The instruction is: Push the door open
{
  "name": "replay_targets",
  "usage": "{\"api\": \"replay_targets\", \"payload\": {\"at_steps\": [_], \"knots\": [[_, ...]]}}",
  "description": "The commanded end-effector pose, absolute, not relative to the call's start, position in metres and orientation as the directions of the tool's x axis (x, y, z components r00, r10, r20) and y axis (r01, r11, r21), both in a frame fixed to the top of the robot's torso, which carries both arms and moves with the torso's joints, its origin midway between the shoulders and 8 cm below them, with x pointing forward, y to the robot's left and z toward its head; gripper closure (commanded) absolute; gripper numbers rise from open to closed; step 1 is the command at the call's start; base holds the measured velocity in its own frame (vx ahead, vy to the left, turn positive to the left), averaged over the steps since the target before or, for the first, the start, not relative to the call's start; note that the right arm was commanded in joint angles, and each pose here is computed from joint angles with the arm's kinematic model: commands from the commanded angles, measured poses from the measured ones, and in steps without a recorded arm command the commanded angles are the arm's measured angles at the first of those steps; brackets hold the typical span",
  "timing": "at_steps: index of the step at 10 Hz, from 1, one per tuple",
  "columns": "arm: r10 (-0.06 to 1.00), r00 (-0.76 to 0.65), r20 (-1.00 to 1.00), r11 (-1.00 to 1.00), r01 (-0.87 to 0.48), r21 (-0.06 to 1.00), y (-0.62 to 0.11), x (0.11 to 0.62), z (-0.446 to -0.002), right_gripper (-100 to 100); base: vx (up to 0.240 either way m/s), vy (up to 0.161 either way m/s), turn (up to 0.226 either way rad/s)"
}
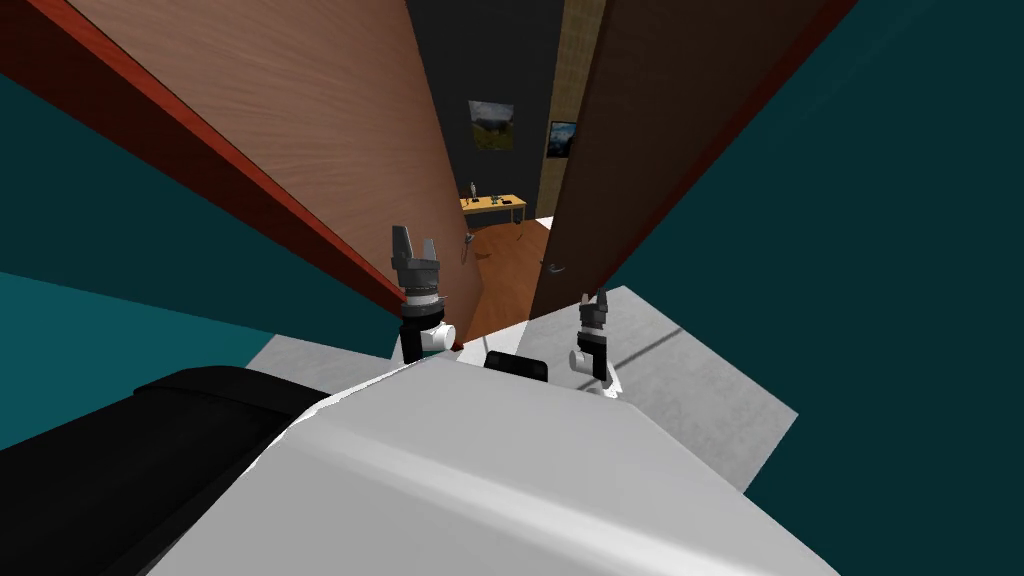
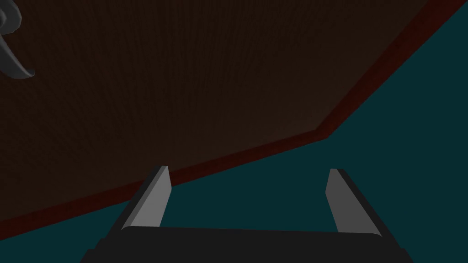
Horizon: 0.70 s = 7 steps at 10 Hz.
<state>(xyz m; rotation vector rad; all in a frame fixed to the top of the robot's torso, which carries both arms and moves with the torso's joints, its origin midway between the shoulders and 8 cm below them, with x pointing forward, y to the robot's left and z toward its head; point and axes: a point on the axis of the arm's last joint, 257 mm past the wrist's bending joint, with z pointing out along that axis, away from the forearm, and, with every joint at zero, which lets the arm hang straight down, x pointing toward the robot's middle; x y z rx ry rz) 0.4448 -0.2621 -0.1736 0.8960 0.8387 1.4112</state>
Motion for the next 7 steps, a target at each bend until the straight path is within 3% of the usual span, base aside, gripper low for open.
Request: {"api": "replay_targets", "payload": {"at_steps": [1, 7], "knots": [[0.999, -0.002, 0.038, -0.036, -0.423, 0.905, -0.261, 0.451, -0.186, -100, 0.052, -0.118, 0.195], [0.999, -0.007, 0.035, -0.035, -0.344, 0.938, -0.261, 0.465, -0.231, -100, 0.028, -0.087, 0.142]]}}
